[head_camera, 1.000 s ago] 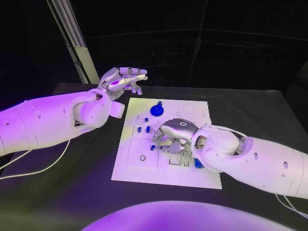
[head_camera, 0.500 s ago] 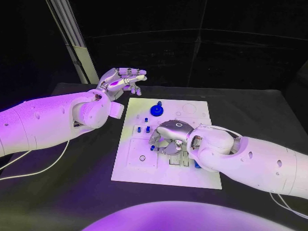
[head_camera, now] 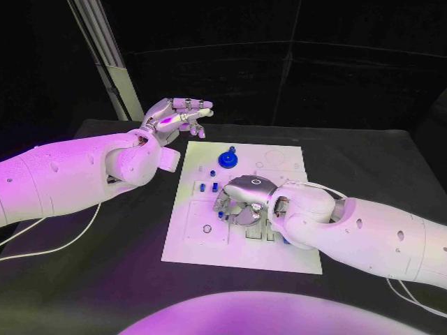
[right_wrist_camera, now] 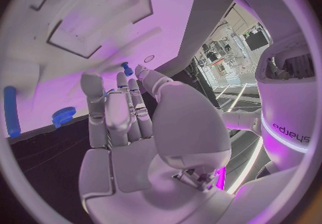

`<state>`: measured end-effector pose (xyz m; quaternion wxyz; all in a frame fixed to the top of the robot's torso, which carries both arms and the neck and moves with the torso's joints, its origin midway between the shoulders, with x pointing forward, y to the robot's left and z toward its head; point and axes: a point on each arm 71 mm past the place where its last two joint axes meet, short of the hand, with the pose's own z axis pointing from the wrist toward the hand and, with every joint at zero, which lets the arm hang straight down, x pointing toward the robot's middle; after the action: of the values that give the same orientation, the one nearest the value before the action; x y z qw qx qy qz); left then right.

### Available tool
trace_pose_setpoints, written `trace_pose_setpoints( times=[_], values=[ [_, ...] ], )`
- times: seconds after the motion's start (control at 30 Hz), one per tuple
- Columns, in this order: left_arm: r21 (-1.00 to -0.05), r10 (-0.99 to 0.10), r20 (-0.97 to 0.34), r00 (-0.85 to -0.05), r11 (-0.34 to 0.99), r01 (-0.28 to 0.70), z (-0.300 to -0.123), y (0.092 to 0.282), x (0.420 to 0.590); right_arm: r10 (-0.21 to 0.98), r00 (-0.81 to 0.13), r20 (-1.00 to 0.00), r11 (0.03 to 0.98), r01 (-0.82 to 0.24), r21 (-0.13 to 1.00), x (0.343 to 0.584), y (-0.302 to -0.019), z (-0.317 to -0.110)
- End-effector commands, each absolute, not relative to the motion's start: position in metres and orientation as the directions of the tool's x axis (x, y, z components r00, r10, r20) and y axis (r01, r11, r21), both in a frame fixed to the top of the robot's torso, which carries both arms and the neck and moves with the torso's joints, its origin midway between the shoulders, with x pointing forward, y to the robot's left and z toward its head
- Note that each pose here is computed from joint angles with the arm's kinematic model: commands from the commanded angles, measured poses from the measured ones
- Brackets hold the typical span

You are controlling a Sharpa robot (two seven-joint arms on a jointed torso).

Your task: Assemble the parts on the task board

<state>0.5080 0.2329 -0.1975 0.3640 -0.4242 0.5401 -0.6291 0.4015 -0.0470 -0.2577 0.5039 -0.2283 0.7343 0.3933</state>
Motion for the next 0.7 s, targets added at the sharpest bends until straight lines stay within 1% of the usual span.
trace_pose_setpoints(
  times=[0.03, 0.43, 0.7],
  values=[
    [-0.987, -0.912, 0.147, -0.383, -0.159, -0.001, -0.196, 0.232, 0.508, 0.053, -0.402, -0.914, 0.576, -0.735, 0.357, 0.401, -0.046, -0.258],
    [-0.987, -0.912, 0.148, -0.383, -0.159, -0.002, -0.196, 0.232, 0.508, 0.097, -0.370, -0.924, 0.581, -0.732, 0.354, 0.403, -0.049, -0.255],
    [-0.987, -0.912, 0.148, -0.383, -0.158, -0.004, -0.196, 0.233, 0.508, 0.132, -0.330, -0.935, 0.600, -0.724, 0.340, 0.404, -0.063, -0.251]
  ],
)
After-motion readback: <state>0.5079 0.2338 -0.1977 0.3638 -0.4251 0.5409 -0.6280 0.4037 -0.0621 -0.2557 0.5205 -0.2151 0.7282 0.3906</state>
